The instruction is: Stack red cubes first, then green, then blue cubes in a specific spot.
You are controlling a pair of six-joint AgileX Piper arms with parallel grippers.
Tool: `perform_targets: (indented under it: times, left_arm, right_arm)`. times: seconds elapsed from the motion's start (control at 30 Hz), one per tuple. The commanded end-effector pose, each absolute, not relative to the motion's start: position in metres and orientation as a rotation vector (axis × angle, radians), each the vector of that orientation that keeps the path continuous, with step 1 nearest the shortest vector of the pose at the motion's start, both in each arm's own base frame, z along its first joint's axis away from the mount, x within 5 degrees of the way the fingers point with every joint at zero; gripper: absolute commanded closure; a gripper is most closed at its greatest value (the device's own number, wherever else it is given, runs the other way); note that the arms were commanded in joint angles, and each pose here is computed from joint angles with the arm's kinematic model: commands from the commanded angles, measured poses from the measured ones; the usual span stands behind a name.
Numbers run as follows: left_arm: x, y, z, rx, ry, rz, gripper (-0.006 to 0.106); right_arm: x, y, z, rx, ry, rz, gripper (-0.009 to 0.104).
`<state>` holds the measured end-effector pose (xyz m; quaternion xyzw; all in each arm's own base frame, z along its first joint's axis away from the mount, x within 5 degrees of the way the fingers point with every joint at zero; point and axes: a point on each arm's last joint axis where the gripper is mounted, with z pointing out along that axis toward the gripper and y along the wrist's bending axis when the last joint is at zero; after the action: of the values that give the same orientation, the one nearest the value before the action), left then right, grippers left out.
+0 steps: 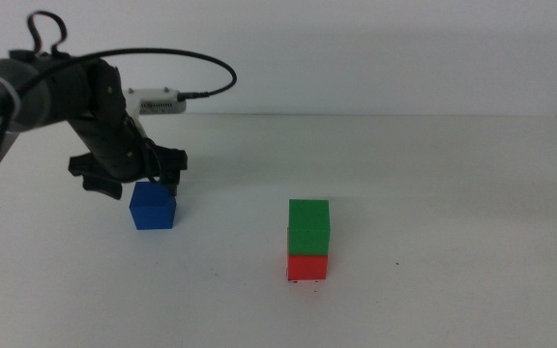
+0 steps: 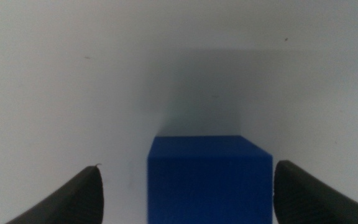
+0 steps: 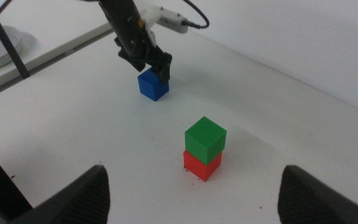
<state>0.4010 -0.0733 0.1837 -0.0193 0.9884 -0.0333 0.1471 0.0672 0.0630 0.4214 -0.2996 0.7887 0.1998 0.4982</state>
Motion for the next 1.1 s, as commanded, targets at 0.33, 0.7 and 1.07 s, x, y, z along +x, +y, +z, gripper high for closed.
perform_targets:
  times: [0.33,0.7,1.07]
  left_arm:
    - [0.408,-0.077,0.158,-0.038,2.871,-0.127,0.033]
    - [0.342,-0.157,0.27,-0.022,2.761,-0.053,0.102]
    - [0.303,-0.263,0.301,0.04,2.773,-0.182,0.102]
  right_arm:
    - [0.067,0.061,0.422,-0.724,1.896,0.471,0.002]
    - [0.067,0.061,0.422,-0.724,1.896,0.471,0.002]
    - [0.067,0.061,0.422,-0.71,1.902,0.48,0.002]
